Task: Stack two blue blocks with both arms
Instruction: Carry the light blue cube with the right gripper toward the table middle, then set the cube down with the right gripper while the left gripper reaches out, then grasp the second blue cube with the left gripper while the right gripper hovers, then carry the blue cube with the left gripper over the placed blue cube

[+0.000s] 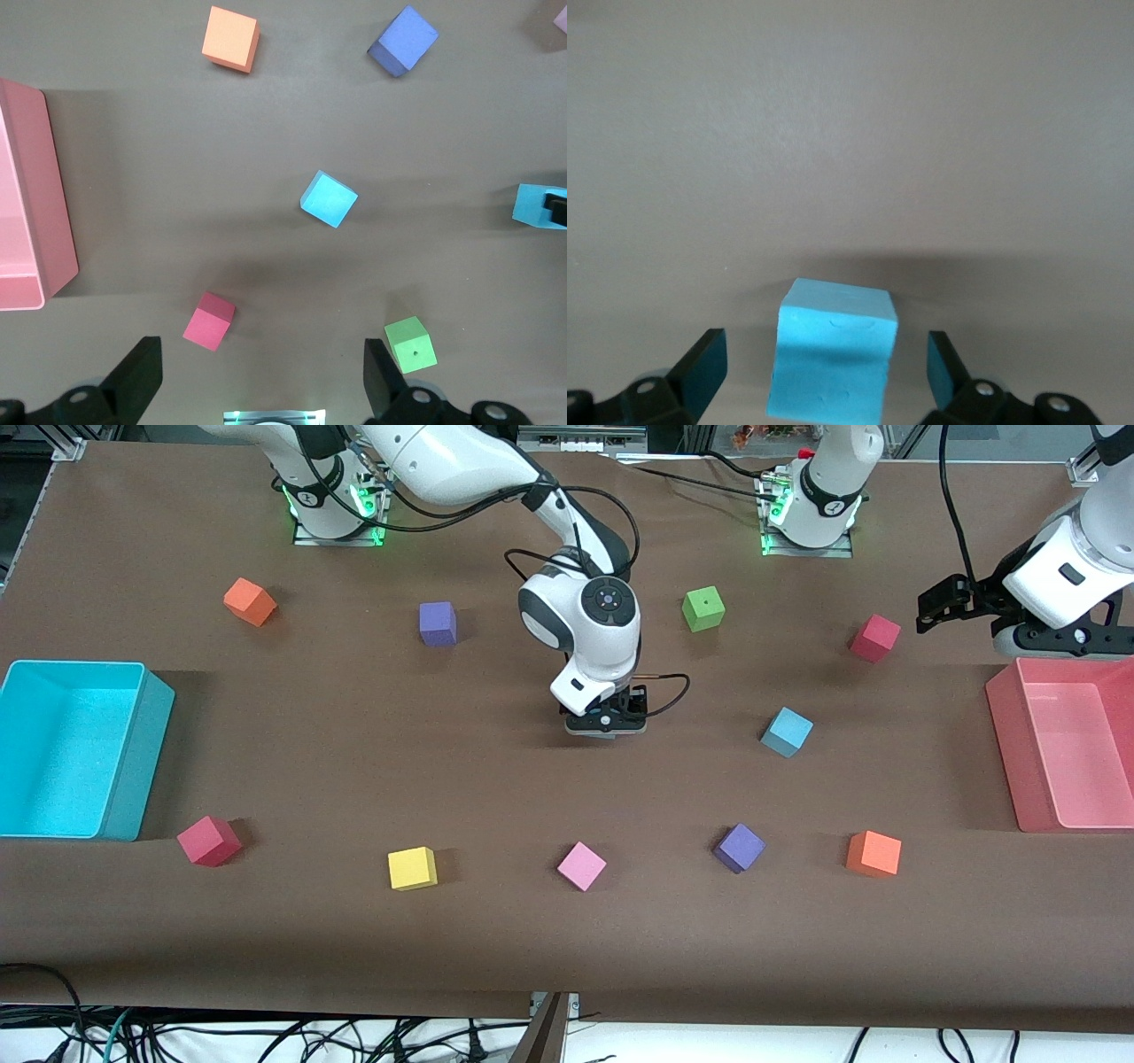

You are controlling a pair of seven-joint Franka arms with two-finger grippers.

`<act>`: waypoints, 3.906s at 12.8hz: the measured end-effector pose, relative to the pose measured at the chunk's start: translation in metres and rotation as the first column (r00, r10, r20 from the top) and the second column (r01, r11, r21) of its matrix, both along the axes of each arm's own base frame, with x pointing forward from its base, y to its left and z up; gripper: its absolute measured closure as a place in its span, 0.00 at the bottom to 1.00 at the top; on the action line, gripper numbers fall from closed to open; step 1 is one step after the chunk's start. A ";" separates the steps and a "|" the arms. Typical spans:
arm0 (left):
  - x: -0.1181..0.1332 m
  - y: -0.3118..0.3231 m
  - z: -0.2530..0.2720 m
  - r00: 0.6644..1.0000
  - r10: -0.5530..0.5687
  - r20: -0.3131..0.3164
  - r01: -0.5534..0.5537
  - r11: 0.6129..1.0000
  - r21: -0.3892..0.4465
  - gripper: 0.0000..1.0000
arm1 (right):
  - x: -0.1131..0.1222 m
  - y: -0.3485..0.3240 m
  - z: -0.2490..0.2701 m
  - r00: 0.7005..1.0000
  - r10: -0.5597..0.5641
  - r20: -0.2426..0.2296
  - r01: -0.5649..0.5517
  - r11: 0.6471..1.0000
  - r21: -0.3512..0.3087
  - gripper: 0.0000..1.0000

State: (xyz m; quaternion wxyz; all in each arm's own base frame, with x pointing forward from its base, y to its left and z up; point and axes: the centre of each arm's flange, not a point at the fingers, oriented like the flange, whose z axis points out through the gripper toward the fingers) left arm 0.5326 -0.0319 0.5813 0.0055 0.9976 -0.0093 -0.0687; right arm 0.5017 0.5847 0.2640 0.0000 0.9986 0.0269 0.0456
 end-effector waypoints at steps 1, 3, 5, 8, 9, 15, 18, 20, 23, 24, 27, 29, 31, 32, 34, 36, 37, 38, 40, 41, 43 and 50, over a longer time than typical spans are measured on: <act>0.002 0.000 -0.004 1.000 0.001 -0.008 -0.001 1.000 0.000 0.00 | 0.009 -0.007 0.019 0.998 0.058 0.002 -0.058 0.998 -0.011 0.00; 0.007 0.000 -0.015 1.000 0.000 -0.029 0.000 1.000 0.001 0.00 | 0.039 -0.038 0.057 0.974 0.225 0.002 -0.224 0.974 -0.031 0.00; 0.011 0.000 -0.025 0.999 0.000 -0.047 0.000 1.000 0.001 0.00 | 0.076 -0.085 0.084 0.919 0.394 -0.026 -0.395 0.918 -0.028 0.00; 0.018 -0.005 -0.046 0.996 -0.025 -0.088 0.025 1.000 -0.002 0.00 | 0.115 -0.147 0.094 0.804 0.593 -0.044 -0.590 0.805 0.063 0.00; 0.022 -0.009 -0.062 0.992 -0.058 -0.116 0.057 0.998 -0.008 0.00 | 0.125 -0.164 0.092 0.754 0.656 -0.037 -0.650 0.754 0.093 0.00; 0.067 -0.030 -0.185 0.974 -0.139 -0.180 0.135 0.990 -0.035 0.00 | 0.158 -0.246 0.053 0.453 0.885 0.105 -0.868 0.411 0.280 0.00; 0.066 -0.054 -0.235 0.974 -0.183 -0.138 0.179 0.983 -0.039 0.00 | 0.151 -0.260 0.020 0.392 0.896 0.206 -0.882 0.303 0.360 0.00; 0.055 -0.069 -0.269 0.970 -0.231 -0.080 0.228 0.973 -0.047 0.00 | 0.145 -0.267 -0.008 0.385 0.865 0.323 -0.888 0.251 0.386 0.00; 0.024 -0.078 -0.330 0.951 -0.308 -0.003 0.308 0.950 -0.055 0.00 | 0.127 -0.283 -0.061 0.390 0.745 0.541 -0.895 0.168 0.414 0.00; 0.016 -0.077 -0.342 0.940 -0.341 0.010 0.341 0.938 -0.058 0.00 | 0.122 -0.287 -0.076 0.375 0.703 0.604 -0.906 0.138 0.400 0.00; 0.000 -0.071 -0.369 0.920 -0.390 0.046 0.392 0.918 -0.057 0.00 | 0.109 -0.292 -0.107 0.350 0.623 0.699 -0.918 0.079 0.389 0.00; -0.006 -0.071 -0.381 0.916 -0.400 0.036 0.401 0.914 -0.062 0.00 | 0.101 -0.285 -0.115 0.344 0.565 0.750 -0.924 0.059 0.379 0.00; -0.008 -0.073 -0.386 0.914 -0.404 0.030 0.405 0.912 -0.065 0.00 | 0.092 -0.273 -0.121 0.329 0.499 0.802 -0.934 0.050 0.353 0.00; -0.008 -0.073 -0.389 0.914 -0.406 0.027 0.406 0.911 -0.066 0.00 | 0.087 -0.267 -0.124 0.326 0.484 0.812 -0.935 0.041 0.351 0.00; -0.009 -0.073 -0.393 0.913 -0.408 0.023 0.409 0.910 -0.068 0.08 | 0.077 -0.255 -0.133 0.309 0.476 0.823 -0.939 0.016 0.344 0.00; -0.008 -0.073 -0.393 0.913 -0.408 0.027 0.409 0.910 -0.067 0.29 | 0.071 -0.250 -0.147 0.291 0.450 0.844 -0.947 0.009 0.322 0.00; -0.006 -0.074 -0.391 0.912 -0.409 0.032 0.410 0.910 -0.066 0.37 | 0.066 -0.247 -0.155 0.286 0.442 0.850 -0.948 0.004 0.317 0.00; -0.003 -0.074 -0.387 0.912 -0.409 0.041 0.410 0.910 -0.064 0.37 | 0.062 -0.245 -0.162 0.280 0.439 0.854 -0.950 -0.002 0.313 0.00; 0.009 -0.079 -0.373 0.910 -0.413 0.043 0.415 0.907 -0.065 0.37 | 0.056 -0.239 -0.172 0.277 0.422 0.863 -0.951 -0.005 0.308 0.00; 0.014 -0.086 -0.361 0.905 -0.424 0.027 0.425 0.902 -0.073 0.37 | 0.052 -0.234 -0.175 0.278 0.409 0.869 -0.952 -0.004 0.306 0.00; 0.026 -0.111 -0.328 0.898 -0.441 -0.003 0.438 0.894 -0.090 0.37 | 0.044 -0.222 -0.179 0.279 0.399 0.874 -0.952 -0.008 0.308 0.00; 0.020 -0.242 -0.260 0.945 -0.326 -0.015 0.324 0.942 -0.084 0.37 | 0.034 -0.208 -0.184 0.277 0.397 0.875 -0.953 -0.006 0.304 0.00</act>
